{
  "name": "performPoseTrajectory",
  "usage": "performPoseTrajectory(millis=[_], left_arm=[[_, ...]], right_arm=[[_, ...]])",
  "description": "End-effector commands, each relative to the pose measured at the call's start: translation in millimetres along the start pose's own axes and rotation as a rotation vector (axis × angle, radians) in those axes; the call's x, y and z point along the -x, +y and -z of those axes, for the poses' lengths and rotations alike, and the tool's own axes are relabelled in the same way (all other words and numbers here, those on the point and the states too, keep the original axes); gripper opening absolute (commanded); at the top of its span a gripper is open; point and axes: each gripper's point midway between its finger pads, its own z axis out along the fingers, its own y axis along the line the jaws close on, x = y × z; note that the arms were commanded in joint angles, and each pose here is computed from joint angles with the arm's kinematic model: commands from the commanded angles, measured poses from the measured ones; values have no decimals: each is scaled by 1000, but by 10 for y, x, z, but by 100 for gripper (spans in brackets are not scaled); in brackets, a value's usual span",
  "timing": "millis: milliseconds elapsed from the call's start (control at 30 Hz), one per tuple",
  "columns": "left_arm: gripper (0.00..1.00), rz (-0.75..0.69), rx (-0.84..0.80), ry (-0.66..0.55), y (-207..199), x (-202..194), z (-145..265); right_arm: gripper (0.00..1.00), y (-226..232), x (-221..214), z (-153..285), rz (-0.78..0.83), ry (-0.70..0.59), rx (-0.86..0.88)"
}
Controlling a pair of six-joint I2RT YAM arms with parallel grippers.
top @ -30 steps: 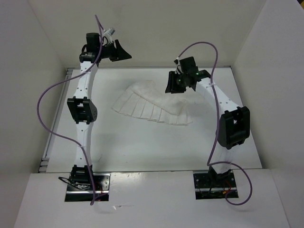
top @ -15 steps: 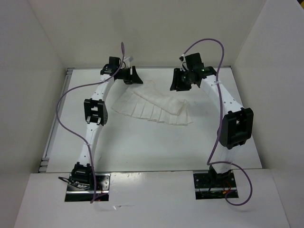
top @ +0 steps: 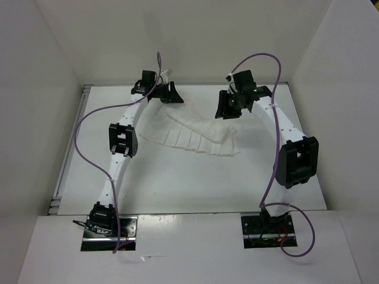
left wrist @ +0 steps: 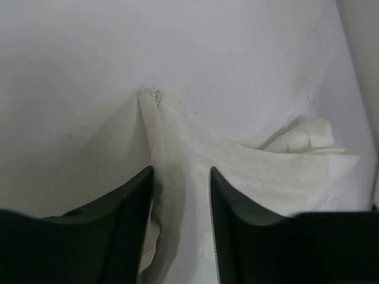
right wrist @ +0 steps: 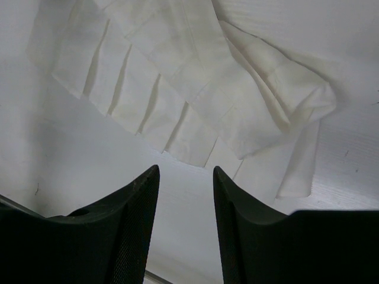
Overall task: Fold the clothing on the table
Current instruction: Fold the skirt
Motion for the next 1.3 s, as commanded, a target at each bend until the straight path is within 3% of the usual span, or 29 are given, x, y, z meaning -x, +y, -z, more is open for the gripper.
performPoseTrajectory(millis=[0,133,267,500,800,967,1100,1267], left_arm=[[45,-33,-67,-6,-128,-47,-188],[16,-14,-88,-10,-213,-33,-226],[0,-12,-88,-8,-228,-26,-214],[0,-117,-137,-46,-816,383,101],[0,-246,-256,-39,-1573,601,544],[1,-271,-251,-24,-1678,592,659],[2,-269,-237,-9,-1620,535,642],[3,-248,-240,15,-1573,431,552]], right_arm=[[47,9,9,155,3,-22,1],[47,29,28,208,7,-40,6],[47,63,58,225,2,-59,22],[47,167,107,225,-4,-86,79],[47,243,199,12,26,-112,151],[48,232,654,-119,75,-203,200],[50,162,745,-537,133,-139,275],[52,195,917,-741,180,-157,347]])
